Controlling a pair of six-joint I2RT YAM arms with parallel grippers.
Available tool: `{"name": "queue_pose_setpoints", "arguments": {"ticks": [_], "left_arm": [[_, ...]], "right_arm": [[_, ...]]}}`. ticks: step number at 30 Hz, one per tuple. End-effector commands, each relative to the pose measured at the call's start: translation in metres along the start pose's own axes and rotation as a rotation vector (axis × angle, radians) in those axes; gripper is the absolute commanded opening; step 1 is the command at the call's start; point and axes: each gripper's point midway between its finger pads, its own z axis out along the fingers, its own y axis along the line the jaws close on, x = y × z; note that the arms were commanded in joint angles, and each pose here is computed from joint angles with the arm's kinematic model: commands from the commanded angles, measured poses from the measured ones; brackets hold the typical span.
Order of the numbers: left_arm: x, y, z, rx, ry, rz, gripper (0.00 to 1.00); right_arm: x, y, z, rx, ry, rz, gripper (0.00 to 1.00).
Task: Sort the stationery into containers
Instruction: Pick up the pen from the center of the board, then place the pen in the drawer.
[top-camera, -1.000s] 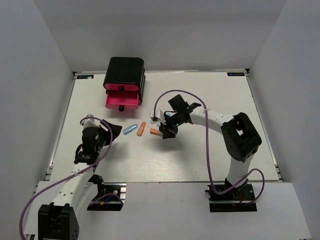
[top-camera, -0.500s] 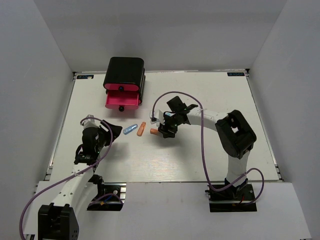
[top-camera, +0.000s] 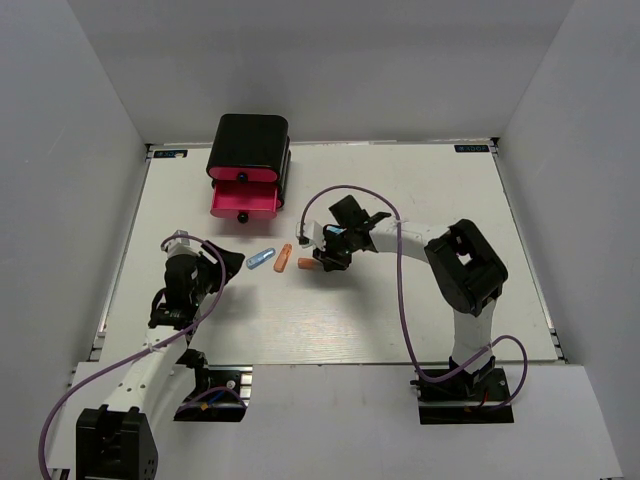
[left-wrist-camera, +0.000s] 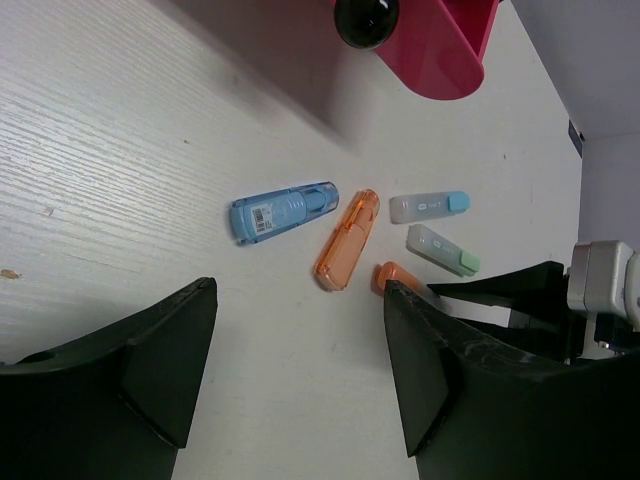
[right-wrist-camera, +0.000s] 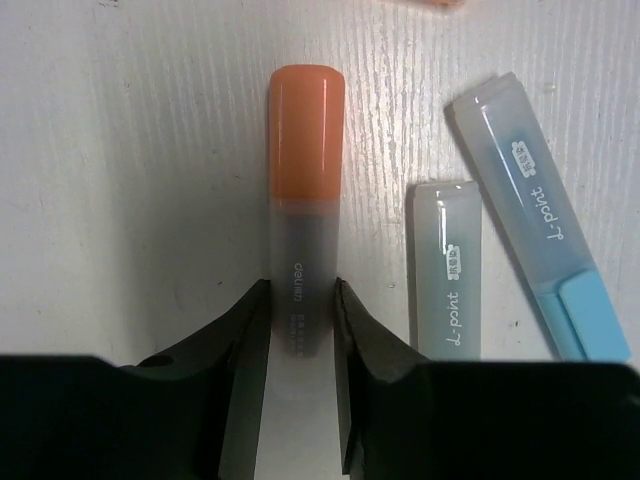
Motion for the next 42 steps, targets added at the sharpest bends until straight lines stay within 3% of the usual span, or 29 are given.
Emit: {"name": "queue_pose_setpoints", "arguments": {"ticks": [1,2,10,13,17,18,22,30,35,39,40,42], "left_arm": [[-0.004,-0.003,0.0,0.006,-0.015,-0.001,0.78],[-0.004,-0.003,0.0,0.006,-0.015,-0.001,0.78],[-0.001,-0.003,0.0,0.013,-0.008,-0.001,0.78],[-0.001,-0.003,0.0,0.013,-0.008,-0.001,0.78],[-0.001,-0.003,0.0,0.013,-0.008,-0.001,0.78],[-0.001,-0.003,0.0,0.013,-0.008,-0.001,0.78],[-0.003,-0.005,-0.001,0.022,-0.017,0.0,0.78],[-0.002,-0.004,-0.003,0.023,-0.018,-0.009,0.78],[0.0,-0.002,-0.001,0.015,-0.01,-0.01,0.78],[0.0,-0.002,-0.001,0.015,-0.01,-0.01,0.78],[0.0,-0.002,-0.001,0.015,-0.01,-0.01,0.78],[0.0,-0.002,-0.001,0.015,-0.01,-0.01,0.78]], "right_arm": [[0.013,0.007,0.0,-0.015,0.036,0.001,0.07],[0.008,0.01,-0.001,-0.033,0.017,-0.004,0.0],[-0.113,-0.025,-0.065,0.039,-0.267,-0.114,0.0],[-0.175,-0.063,-0.088,0.13,-0.382,-0.179,0.0],[-0.212,-0.094,-0.082,0.189,-0.431,-0.237,0.0],[-0.204,-0.103,-0.058,0.185,-0.404,-0.239,0.0],[-0.241,-0.131,-0.058,0.272,-0.467,-0.315,0.0],[-0.263,-0.135,-0.039,0.355,-0.531,-0.376,0.04],[-0.272,-0.134,-0.028,0.376,-0.548,-0.383,0.13],[-0.269,-0.13,-0.017,0.374,-0.537,-0.389,0.29],[-0.267,-0.13,-0.014,0.369,-0.535,-0.38,0.41],[-0.265,-0.129,-0.006,0.363,-0.53,-0.369,0.51]]}}
